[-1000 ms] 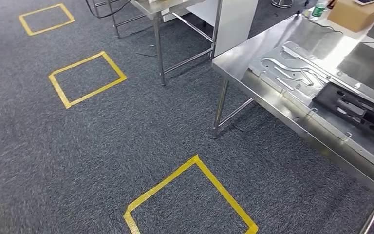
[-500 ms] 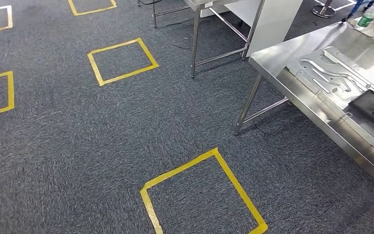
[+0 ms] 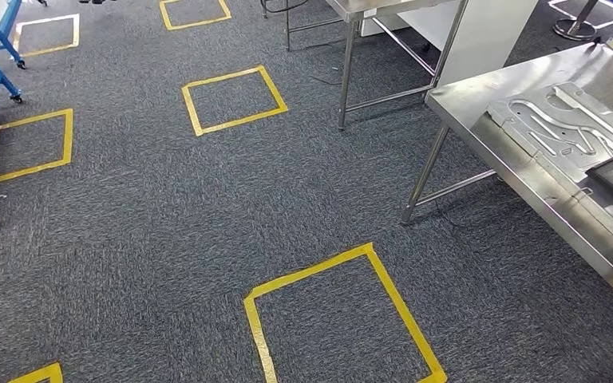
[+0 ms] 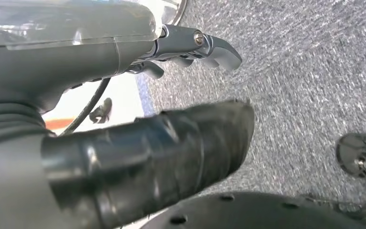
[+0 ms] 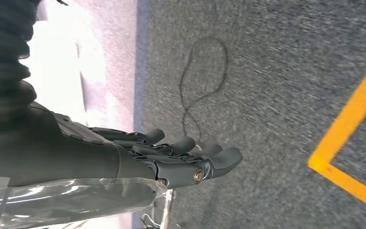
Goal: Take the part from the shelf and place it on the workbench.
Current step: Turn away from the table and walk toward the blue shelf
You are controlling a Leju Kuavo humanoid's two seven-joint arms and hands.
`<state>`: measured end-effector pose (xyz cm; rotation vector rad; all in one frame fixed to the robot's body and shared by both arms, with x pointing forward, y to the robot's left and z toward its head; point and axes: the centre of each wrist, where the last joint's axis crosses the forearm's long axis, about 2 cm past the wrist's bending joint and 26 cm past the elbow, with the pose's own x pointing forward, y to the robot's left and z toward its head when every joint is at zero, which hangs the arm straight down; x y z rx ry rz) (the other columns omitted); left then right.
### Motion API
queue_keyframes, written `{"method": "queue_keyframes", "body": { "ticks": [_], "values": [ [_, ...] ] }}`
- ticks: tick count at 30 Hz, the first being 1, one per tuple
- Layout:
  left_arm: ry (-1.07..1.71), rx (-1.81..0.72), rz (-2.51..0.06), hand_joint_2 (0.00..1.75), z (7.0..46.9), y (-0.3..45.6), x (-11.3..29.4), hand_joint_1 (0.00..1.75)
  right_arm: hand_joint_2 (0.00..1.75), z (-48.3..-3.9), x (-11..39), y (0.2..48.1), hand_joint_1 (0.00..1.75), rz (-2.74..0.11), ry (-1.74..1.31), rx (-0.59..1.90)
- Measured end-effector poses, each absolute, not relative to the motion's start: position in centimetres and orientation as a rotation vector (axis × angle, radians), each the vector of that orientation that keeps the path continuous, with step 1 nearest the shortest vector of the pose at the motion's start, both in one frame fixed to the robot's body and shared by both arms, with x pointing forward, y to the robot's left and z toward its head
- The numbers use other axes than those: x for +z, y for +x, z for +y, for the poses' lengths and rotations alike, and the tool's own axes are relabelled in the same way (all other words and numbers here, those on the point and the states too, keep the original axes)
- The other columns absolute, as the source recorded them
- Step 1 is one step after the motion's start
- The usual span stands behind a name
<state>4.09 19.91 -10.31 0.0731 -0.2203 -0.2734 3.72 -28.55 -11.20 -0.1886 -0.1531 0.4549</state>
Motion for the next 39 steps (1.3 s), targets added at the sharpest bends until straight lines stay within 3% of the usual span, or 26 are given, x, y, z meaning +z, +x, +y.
{"method": "queue_keyframes", "body": {
  "ticks": [39],
  "values": [
    [0.052, -0.286, -0.248, 0.00, 19.8, 4.3, -10.3, 0.00, 1.75, -28.4, -11.2, 3.5, 0.00, -0.247, -0.162, 0.535]
  ]
}}
